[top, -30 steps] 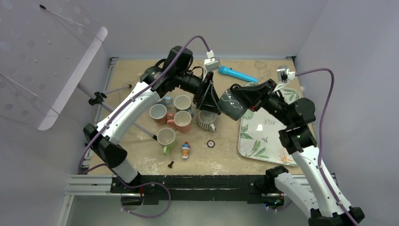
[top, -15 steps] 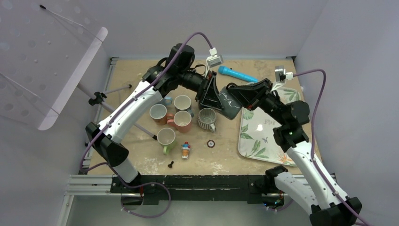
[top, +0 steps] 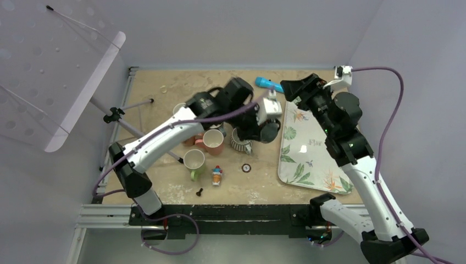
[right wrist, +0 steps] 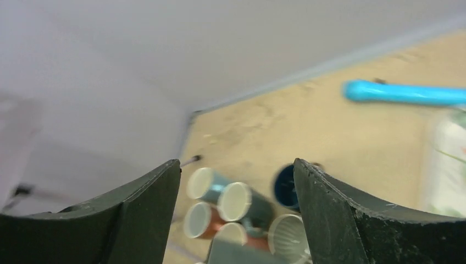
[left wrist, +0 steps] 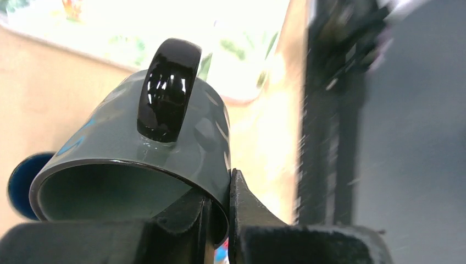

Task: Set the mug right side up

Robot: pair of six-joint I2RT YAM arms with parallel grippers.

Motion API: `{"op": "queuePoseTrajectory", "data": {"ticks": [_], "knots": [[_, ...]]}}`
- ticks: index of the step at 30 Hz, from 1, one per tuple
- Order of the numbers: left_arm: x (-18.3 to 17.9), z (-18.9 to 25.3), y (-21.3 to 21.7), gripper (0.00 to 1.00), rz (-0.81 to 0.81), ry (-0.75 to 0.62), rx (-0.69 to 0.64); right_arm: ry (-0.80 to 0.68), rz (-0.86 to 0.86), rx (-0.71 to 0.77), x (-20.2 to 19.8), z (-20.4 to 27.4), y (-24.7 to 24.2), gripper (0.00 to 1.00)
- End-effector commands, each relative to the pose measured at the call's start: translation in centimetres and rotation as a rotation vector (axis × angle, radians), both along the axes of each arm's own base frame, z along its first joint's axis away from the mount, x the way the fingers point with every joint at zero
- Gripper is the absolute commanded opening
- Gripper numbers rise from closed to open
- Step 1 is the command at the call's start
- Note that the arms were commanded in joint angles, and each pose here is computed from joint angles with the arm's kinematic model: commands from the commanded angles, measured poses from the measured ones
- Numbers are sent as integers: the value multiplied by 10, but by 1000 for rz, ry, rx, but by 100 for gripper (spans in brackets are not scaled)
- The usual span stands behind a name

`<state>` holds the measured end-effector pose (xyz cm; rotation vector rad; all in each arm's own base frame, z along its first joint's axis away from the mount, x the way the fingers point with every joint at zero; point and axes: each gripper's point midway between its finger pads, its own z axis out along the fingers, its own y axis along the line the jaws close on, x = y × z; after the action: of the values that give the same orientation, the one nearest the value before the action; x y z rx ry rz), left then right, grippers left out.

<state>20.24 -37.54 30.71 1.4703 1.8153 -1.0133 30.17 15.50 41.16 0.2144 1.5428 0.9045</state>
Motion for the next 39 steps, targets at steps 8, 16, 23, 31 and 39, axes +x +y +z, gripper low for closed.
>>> {"op": "queuePoseTrajectory", "data": {"ticks": [8,16,23,31,39], "knots": [[49,-132,-29,0,-129,-494,626,539,-725,-214,11,-154,-172,82],[66,-178,-55,0,-244,-524,688,536,-758,-255,8,-162,-182,81],[54,-216,-44,19,-311,-409,747,520,-726,-279,13,-166,-180,81],[53,-151,-27,72,-197,-481,671,496,-686,-274,20,-168,-174,81],[58,2,41,89,169,-583,378,389,-586,-321,30,-148,-160,80]]}}
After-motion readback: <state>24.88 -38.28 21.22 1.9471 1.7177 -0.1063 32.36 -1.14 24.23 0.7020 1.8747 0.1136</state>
